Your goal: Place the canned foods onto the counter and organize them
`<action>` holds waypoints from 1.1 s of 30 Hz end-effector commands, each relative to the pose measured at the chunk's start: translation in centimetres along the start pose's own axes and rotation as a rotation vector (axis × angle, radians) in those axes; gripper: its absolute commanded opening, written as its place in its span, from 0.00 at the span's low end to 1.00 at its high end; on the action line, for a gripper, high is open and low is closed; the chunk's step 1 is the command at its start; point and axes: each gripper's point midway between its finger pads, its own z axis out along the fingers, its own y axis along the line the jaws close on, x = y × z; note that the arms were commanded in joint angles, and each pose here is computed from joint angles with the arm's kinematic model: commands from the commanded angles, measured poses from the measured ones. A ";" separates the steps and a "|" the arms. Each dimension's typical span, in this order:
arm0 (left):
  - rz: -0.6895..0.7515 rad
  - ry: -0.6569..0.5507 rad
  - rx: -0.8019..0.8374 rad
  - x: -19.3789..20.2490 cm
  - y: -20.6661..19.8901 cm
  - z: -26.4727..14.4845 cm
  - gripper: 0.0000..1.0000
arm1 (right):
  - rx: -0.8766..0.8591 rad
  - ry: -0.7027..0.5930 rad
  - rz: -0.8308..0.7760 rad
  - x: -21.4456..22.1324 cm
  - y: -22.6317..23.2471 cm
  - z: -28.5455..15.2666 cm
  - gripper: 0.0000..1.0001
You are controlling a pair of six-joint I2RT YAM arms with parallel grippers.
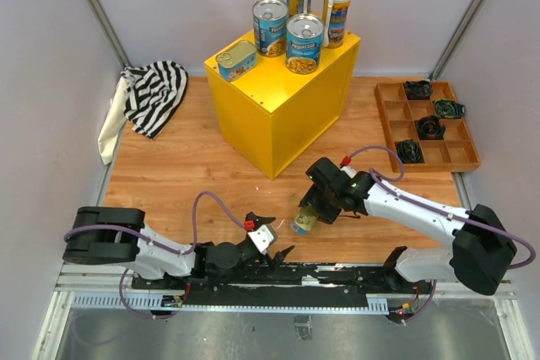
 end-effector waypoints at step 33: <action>0.056 -0.201 -0.260 -4.2 -0.1 4.7 0.82 | -0.113 0.152 0.181 1.7 3.4 -5.2 0.01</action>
